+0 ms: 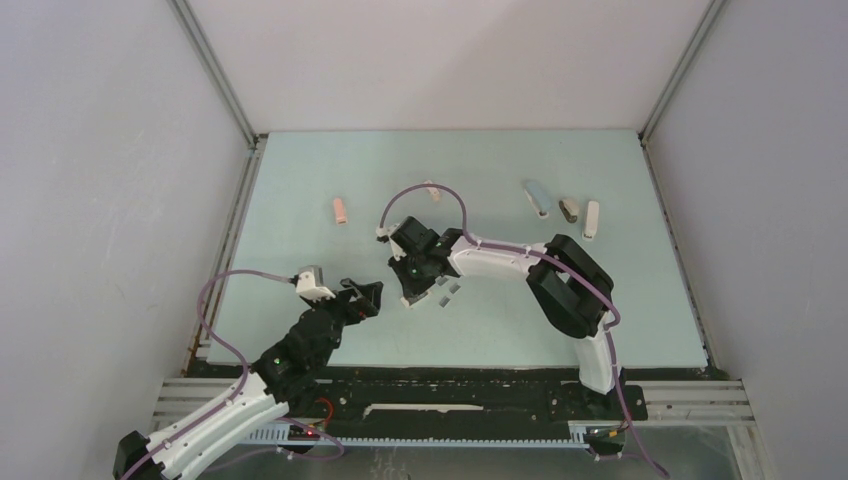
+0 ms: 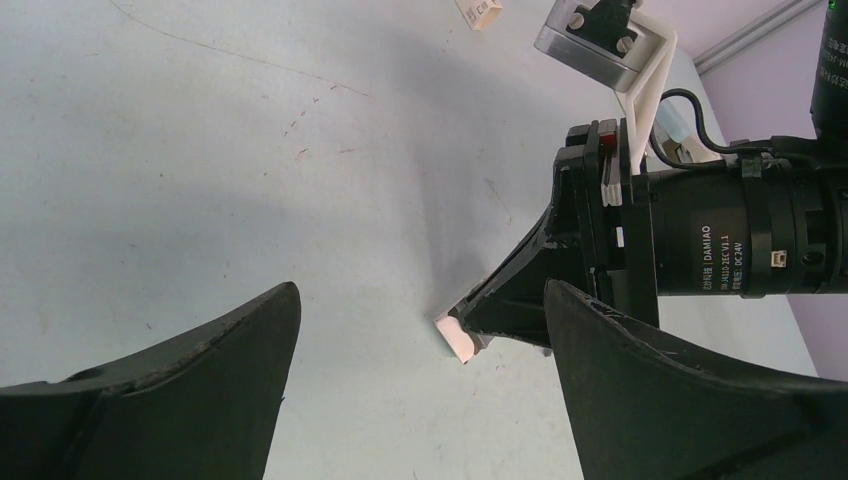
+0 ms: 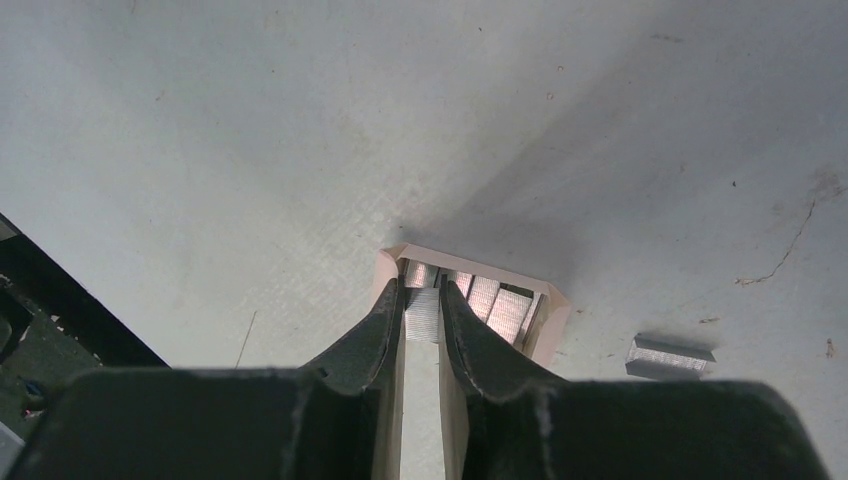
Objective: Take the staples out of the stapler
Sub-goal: Place the staple in the staple box.
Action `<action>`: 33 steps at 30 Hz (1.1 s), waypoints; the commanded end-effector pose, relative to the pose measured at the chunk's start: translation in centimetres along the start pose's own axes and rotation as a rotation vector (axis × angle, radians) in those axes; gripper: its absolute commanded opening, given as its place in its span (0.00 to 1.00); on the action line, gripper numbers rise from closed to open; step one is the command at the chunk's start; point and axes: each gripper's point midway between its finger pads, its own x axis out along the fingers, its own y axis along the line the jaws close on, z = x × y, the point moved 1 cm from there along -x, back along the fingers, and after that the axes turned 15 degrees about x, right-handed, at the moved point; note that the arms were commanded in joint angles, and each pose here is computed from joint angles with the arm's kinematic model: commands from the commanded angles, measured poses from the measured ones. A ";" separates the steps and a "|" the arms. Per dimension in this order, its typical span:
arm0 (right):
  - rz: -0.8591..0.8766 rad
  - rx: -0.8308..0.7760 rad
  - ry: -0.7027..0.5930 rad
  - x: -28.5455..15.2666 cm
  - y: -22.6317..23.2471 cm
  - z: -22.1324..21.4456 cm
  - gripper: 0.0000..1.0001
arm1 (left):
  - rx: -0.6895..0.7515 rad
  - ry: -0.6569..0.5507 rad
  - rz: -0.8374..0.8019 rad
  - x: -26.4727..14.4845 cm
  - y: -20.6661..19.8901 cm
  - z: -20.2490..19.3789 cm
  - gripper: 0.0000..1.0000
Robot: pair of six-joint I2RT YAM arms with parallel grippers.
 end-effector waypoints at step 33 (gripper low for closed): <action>0.079 -0.046 -0.082 -3.5 1.9 3.6 0.33 | -0.003 -0.004 -0.006 0.1 0.1 -0.3 0.96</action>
